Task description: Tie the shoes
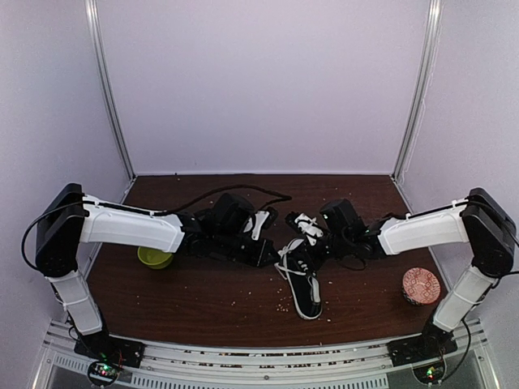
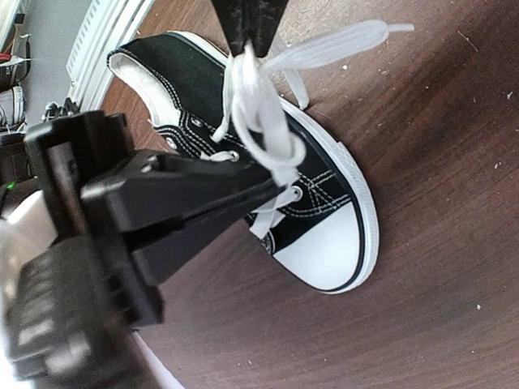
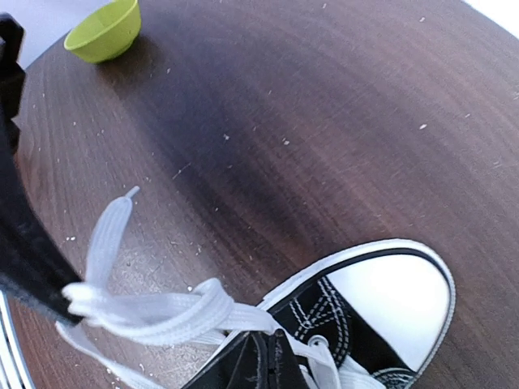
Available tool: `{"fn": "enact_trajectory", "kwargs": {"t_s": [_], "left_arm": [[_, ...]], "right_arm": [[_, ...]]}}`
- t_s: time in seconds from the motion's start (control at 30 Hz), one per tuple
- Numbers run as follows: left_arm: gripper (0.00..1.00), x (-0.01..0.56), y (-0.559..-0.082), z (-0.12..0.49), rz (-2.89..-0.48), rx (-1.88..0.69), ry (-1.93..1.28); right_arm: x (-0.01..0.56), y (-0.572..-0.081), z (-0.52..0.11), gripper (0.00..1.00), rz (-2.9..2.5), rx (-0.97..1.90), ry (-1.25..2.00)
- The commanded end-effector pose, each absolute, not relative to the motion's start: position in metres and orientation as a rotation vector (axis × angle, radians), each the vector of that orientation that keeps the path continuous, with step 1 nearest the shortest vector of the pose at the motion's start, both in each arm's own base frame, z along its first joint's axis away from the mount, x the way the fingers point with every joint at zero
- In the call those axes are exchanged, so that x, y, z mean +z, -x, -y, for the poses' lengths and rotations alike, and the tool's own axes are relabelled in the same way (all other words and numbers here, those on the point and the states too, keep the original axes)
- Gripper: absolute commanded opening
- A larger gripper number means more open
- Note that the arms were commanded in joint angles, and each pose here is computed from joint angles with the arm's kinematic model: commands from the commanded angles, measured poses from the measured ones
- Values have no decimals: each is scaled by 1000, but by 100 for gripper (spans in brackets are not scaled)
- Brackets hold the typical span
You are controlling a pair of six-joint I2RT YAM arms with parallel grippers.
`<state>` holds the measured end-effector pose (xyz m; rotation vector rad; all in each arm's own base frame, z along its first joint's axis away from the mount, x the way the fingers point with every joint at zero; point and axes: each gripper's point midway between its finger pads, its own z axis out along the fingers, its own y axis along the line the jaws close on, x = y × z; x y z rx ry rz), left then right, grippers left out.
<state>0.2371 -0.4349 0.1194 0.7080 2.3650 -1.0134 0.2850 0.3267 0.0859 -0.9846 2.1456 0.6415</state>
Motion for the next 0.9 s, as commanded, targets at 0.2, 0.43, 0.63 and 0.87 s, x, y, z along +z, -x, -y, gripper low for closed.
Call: {"fn": "enact_trajectory", "kwargs": {"t_s": [0.2, 0.43, 0.63, 0.87], "left_arm": [[3, 118, -256, 409, -2384, -976, -530], [0, 131, -250, 413, -2310, -1072, -582], [0, 140, -241, 429, -2251, -1188, -670], [0, 142, -242, 430, -2252, -1177, -685]], "right_arm": [[139, -305, -240, 0, -2066, 389, 438], [138, -271, -253, 4, -2074, 569, 575], [133, -270, -291, 41, -2090, 584, 801], [110, -283, -323, 52, -2102, 567, 948]]}}
